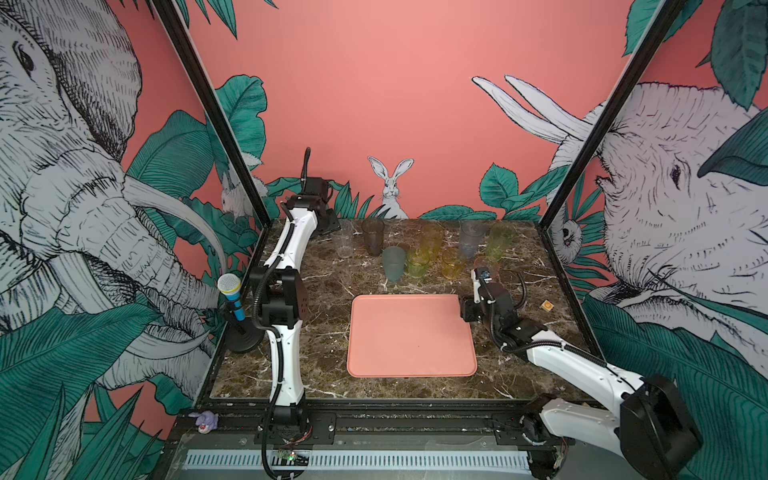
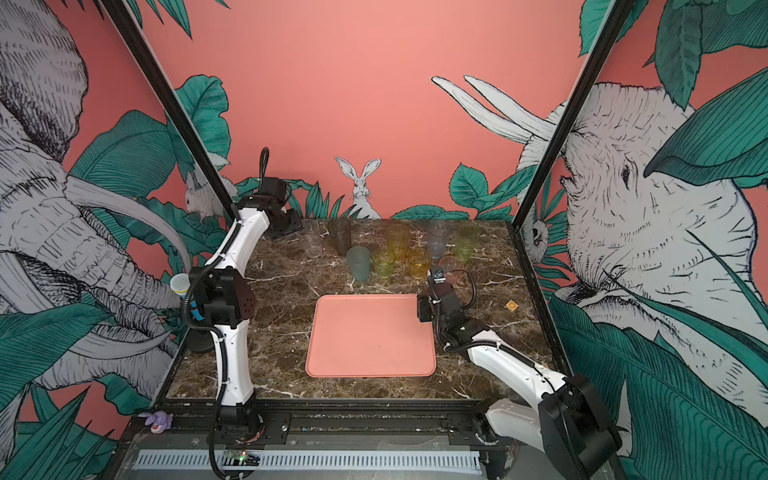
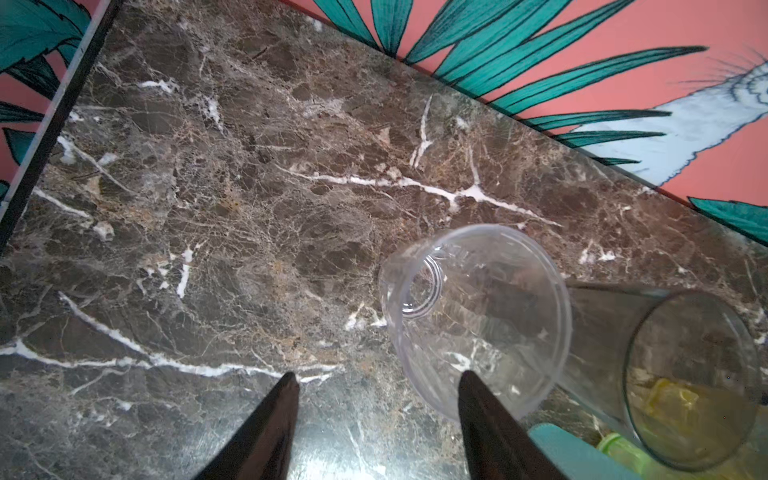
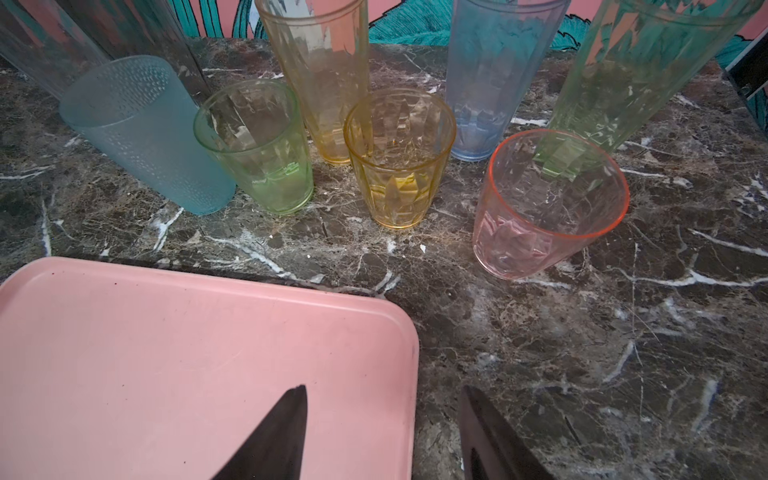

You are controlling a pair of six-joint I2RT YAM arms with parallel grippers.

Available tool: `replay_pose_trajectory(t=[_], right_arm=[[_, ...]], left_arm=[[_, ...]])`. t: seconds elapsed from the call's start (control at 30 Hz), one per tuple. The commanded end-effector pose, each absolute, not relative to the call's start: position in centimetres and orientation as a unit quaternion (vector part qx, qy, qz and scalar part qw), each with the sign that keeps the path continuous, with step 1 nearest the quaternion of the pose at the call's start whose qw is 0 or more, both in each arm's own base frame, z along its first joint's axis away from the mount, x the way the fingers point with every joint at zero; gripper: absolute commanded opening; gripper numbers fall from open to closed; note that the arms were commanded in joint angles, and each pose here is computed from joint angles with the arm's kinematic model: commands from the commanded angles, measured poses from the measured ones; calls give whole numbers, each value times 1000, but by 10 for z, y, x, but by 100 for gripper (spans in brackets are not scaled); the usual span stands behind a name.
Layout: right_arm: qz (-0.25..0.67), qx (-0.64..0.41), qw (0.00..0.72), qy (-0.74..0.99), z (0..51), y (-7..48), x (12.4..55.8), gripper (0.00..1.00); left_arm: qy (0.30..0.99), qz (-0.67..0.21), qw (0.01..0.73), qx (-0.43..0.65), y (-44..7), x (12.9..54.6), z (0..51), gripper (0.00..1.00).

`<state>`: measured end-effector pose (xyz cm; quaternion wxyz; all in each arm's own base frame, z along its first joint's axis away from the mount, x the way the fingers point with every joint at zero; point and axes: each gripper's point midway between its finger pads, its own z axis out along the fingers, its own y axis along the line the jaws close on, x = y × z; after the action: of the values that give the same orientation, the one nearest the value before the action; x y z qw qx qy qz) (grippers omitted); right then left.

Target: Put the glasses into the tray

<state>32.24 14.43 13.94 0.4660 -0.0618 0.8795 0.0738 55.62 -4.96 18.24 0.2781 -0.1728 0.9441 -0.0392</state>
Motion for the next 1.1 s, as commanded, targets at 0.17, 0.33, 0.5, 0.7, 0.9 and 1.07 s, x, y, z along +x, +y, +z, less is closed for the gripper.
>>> replay_pose_trajectory(t=[0.17, 0.33, 0.5, 0.7, 0.9, 1.07], right_arm=[[77, -54, 473, 876, 142, 146, 328, 60], [73, -56, 464, 881, 137, 148, 330, 60], [70, -56, 458, 884, 134, 148, 332, 60], [76, -55, 457, 885, 136, 151, 334, 60], [74, -54, 454, 886, 134, 151, 334, 60], [73, -53, 455, 886, 135, 149, 333, 60]], left_arm=[[944, -56, 275, -173, -50, 571, 177, 51], [945, -66, 270, -173, -53, 577, 166, 39], [946, -69, 267, -170, -54, 580, 160, 28], [948, -68, 258, -171, -52, 578, 155, 11], [952, -68, 250, -163, -53, 568, 161, 2], [957, -61, 244, -148, -50, 549, 179, 0]])
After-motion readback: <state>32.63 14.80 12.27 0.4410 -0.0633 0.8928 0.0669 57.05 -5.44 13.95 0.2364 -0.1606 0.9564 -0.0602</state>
